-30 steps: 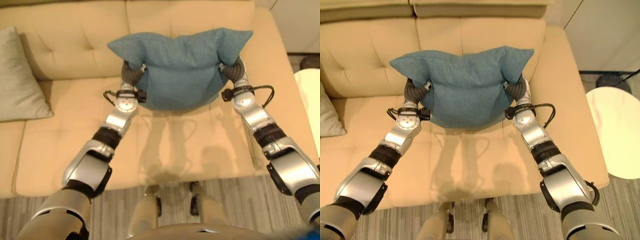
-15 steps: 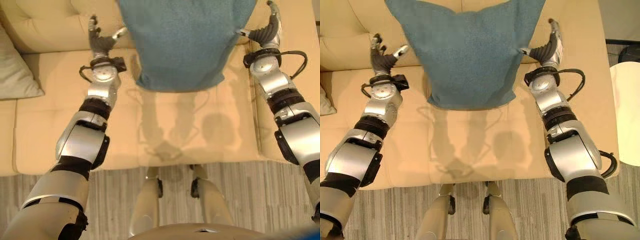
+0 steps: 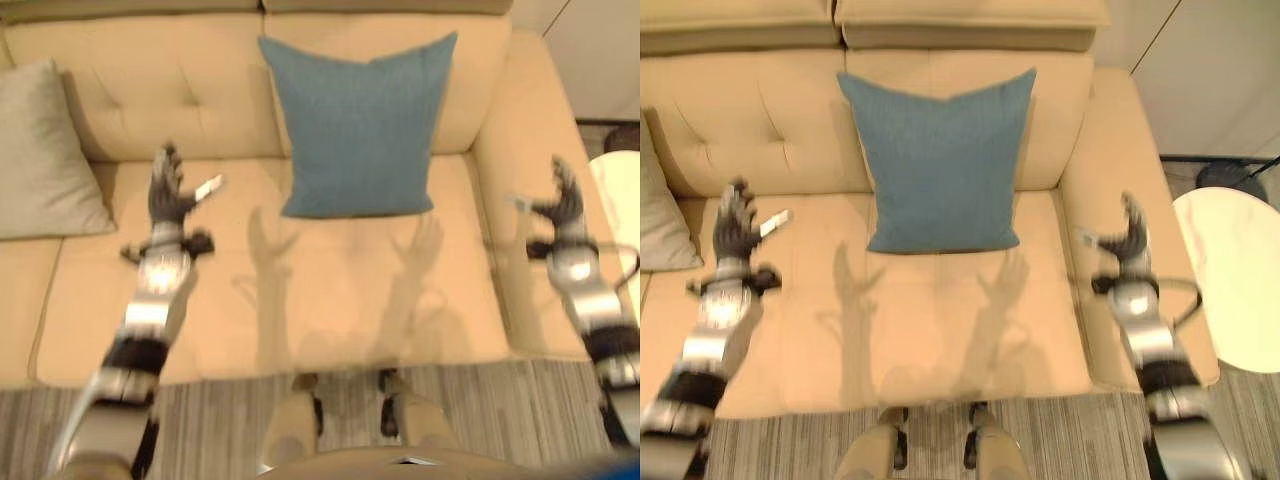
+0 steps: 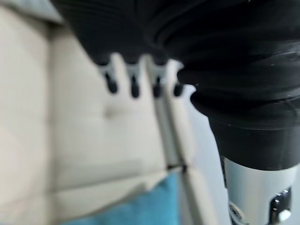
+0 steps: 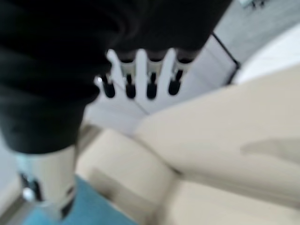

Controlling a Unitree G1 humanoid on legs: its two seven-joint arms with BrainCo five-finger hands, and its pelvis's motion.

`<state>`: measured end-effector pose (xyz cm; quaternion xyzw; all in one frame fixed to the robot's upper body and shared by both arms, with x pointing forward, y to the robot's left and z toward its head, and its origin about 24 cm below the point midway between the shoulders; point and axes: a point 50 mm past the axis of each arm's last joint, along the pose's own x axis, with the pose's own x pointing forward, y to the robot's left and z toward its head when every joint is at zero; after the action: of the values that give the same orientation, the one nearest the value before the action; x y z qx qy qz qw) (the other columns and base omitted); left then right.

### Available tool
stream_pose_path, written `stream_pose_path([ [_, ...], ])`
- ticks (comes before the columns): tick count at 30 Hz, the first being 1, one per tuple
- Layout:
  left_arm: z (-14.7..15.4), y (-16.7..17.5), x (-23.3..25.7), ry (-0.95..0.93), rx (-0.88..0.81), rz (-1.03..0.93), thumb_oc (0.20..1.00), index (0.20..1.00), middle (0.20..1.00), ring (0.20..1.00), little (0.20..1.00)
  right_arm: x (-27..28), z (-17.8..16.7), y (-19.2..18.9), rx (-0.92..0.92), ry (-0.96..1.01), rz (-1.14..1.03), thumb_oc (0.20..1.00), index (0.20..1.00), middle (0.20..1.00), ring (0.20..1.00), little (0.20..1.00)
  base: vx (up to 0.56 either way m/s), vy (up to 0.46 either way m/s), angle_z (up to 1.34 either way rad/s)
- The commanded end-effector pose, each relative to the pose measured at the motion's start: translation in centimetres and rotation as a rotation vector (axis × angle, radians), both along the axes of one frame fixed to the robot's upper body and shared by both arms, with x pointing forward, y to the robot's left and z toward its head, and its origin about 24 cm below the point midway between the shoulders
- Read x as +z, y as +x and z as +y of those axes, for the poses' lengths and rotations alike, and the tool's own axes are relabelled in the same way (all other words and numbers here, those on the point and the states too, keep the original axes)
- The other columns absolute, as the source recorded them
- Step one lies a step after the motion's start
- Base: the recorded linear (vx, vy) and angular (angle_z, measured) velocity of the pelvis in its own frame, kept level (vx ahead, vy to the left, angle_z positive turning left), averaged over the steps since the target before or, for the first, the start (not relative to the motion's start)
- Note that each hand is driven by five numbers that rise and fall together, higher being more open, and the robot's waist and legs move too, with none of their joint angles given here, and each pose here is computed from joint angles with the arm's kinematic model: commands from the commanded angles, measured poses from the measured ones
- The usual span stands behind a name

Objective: Pick up all the scattered cushions and arrange them neatly on the sofa.

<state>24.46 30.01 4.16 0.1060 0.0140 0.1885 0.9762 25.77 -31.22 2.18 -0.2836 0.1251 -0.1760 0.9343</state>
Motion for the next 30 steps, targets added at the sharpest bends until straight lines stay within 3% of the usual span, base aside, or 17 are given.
stream_pose_path([
  [1,0.8,2.8,0.7,0.059,-0.028,0.021,1.000,1.000,1.000,1.000,1.000,2.2,-0.1,3.0,0.090,-0.089,-0.010,1.000,1.000,1.000,1.000,1.000,0.03,0.016,-0.03],
  [6,2.2,-4.5,-8.9,0.165,-0.027,0.542,1.000,1.000,1.000,1.000,1.000,-5.9,0.6,-2.2,0.128,-0.077,0.334,1.000,1.000,1.000,1.000,1.000,0.00,0.000,0.00],
  [11,-0.1,-13.8,-17.4,0.093,-0.042,1.083,1.000,1.000,1.000,1.000,1.000,-12.6,1.2,-8.5,0.092,-0.052,0.712,1.000,1.000,1.000,1.000,1.000,0.00,-0.010,-0.10],
  [16,-1.5,-17.4,-19.2,0.025,-0.037,1.245,1.000,1.000,1.000,1.000,1.000,-15.1,2.0,-12.4,0.048,-0.006,0.883,1.000,1.000,1.000,1.000,1.000,0.02,-0.035,-0.06],
  [24,-0.9,-16.5,-18.8,0.014,-0.024,1.226,1.000,1.000,1.000,1.000,1.000,-15.6,1.8,-13.8,-0.017,0.060,0.919,1.000,1.000,1.000,1.000,1.000,-0.06,-0.070,0.04],
  [27,0.2,-13.0,-17.4,0.070,-0.043,1.147,1.000,1.000,1.000,1.000,1.000,-15.5,1.6,-13.6,-0.013,0.046,0.934,1.000,1.000,1.000,1.000,1.000,-0.24,-0.173,0.34],
  [30,0.2,-11.5,-17.0,0.077,-0.056,1.117,1.000,1.000,1.000,1.000,1.000,-15.3,1.4,-13.1,0.004,0.017,0.942,1.000,1.000,1.000,1.000,1.000,-0.23,-0.073,0.29],
])
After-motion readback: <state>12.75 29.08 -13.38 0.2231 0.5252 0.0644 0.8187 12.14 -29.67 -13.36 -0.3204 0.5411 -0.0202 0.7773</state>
